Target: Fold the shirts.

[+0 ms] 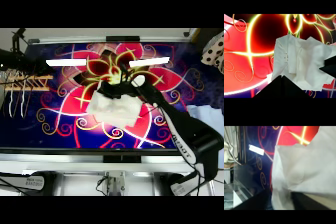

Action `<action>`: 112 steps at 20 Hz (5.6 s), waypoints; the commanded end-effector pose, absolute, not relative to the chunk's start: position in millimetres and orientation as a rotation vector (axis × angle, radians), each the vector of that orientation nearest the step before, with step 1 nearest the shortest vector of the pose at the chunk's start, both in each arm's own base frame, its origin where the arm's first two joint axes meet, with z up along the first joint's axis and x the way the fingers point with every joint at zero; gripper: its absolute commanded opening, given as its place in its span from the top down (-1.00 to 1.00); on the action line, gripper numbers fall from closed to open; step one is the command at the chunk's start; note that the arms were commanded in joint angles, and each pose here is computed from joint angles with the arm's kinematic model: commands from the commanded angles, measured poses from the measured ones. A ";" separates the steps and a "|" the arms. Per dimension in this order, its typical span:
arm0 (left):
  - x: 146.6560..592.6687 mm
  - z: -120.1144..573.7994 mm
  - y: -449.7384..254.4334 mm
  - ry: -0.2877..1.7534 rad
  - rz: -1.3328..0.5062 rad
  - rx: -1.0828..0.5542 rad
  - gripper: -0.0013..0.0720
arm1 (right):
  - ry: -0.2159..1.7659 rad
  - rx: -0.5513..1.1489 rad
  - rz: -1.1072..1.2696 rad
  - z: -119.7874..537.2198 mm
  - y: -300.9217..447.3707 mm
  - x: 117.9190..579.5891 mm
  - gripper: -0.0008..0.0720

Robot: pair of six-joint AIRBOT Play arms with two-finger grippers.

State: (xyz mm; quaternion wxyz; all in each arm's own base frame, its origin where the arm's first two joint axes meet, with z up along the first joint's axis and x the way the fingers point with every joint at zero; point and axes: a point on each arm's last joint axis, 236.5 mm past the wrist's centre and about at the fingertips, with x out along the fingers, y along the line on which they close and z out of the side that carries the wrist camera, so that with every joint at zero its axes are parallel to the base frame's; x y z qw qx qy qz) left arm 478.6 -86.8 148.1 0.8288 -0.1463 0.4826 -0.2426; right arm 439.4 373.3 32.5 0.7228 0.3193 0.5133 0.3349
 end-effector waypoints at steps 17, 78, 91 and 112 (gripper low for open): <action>479.2 143.0 -88.2 1.026 -0.518 -0.305 0.89 | 1.560 0.556 0.267 -68.1 117.4 367.2 -0.88; 467.9 138.7 -90.5 1.071 -0.545 -0.291 0.89 | 1.528 0.814 -0.718 77.1 -234.9 127.9 0.83; 467.8 138.6 -90.7 1.073 -0.543 -0.294 0.89 | 1.564 0.811 -0.803 32.9 -235.2 102.2 -0.68; 417.1 66.0 -104.3 1.283 -0.133 -0.028 -0.56 | 1.318 0.074 0.093 91.4 85.0 423.6 -0.68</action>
